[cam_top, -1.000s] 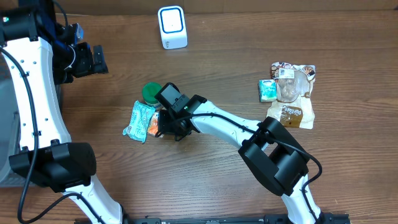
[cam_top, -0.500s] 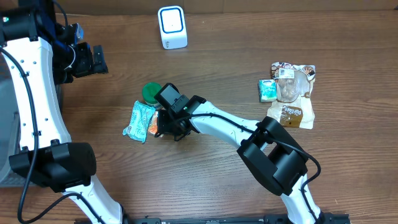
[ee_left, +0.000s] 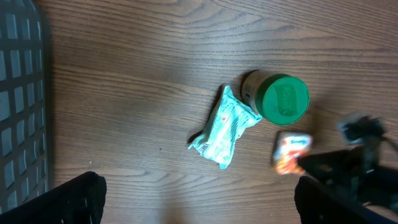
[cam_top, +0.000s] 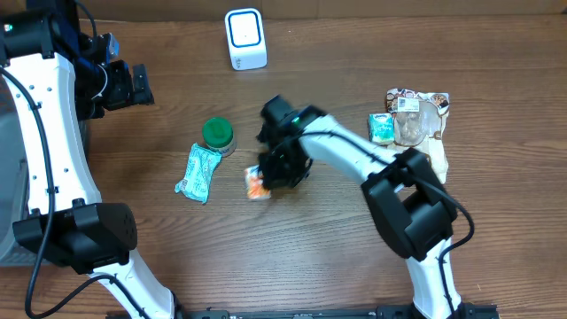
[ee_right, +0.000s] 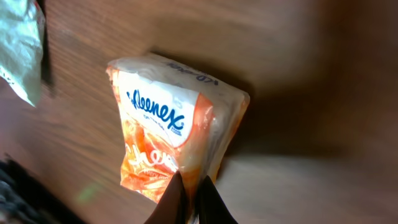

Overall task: Scan the item barcode
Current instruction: 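Grasp the orange Kleenex pack with the right gripper and lift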

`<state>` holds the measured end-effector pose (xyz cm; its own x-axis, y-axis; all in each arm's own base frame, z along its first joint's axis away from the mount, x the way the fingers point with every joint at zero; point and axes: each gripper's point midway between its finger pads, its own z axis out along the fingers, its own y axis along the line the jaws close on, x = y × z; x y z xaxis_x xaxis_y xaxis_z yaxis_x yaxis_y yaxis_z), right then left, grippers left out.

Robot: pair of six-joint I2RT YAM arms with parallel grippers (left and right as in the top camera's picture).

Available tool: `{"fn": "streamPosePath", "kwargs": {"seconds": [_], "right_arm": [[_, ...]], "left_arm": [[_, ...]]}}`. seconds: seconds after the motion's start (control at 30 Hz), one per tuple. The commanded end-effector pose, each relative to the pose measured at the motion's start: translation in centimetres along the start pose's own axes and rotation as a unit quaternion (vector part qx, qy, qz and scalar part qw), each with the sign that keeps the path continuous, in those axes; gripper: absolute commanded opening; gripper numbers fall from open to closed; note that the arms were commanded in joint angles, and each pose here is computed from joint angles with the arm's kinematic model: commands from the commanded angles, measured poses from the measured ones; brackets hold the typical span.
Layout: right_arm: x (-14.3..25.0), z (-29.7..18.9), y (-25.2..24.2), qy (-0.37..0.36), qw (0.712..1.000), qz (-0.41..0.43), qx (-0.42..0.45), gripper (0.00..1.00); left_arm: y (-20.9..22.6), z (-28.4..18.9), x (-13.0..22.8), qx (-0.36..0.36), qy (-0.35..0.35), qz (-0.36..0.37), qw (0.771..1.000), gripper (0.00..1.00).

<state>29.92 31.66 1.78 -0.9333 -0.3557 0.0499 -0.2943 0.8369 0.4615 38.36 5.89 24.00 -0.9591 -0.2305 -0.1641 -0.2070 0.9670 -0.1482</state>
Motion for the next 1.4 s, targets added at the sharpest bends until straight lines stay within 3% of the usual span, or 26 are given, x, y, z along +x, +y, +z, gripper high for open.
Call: {"fn": "streamPosePath", "kwargs": {"seconds": [0.0,0.13,0.3,0.43,0.53,0.63,0.7,0.8,0.97,1.37], "right_arm": [[-1.9,-2.5,-2.2,-0.034,0.989,-0.138,0.047,0.04],[-2.8,-3.6,-5.9,-0.036,0.971,-0.200,0.125,0.05],[-4.0,-4.5,-7.3,-0.045,0.953,-0.241,0.178,0.13],[-5.1,-6.5,-6.4,-0.064,0.957,-0.219,0.178,0.14],[-6.0,-9.2,-5.2,-0.091,0.971,-0.145,0.167,0.15],[-6.0,-11.3,-3.6,-0.100,0.981,-0.092,0.139,0.30],[-5.8,-11.8,-3.4,-0.101,0.983,-0.069,0.137,0.55],[-5.4,-11.3,-4.1,-0.091,0.985,-0.044,0.137,0.71],[-3.8,-8.9,-5.2,-0.059,0.990,-0.029,0.121,0.70],[-3.3,-4.9,-6.3,-0.059,0.998,-0.007,0.000,0.53]], "left_arm": [[-0.3,-1.4,-0.1,0.000,-0.021,0.013,1.000,1.00],[-0.3,-1.4,-0.1,0.000,-0.021,0.013,1.000,1.00],[-0.3,-1.4,-0.1,0.000,-0.021,0.013,1.000,1.00],[-0.3,-1.4,-0.1,0.000,-0.021,0.013,1.000,1.00],[-0.3,-1.4,-0.1,0.000,-0.021,0.013,1.000,0.99],[-0.3,-1.4,-0.1,0.000,-0.021,0.013,1.000,1.00],[-0.3,-1.4,-0.1,0.000,-0.021,0.013,1.000,0.99],[-0.3,-1.4,-0.1,0.000,-0.021,0.013,1.000,1.00],[-0.3,-1.4,-0.1,0.000,-0.021,0.013,1.000,1.00],[-0.3,-1.4,-0.1,0.000,-0.021,0.013,1.000,1.00]]}}
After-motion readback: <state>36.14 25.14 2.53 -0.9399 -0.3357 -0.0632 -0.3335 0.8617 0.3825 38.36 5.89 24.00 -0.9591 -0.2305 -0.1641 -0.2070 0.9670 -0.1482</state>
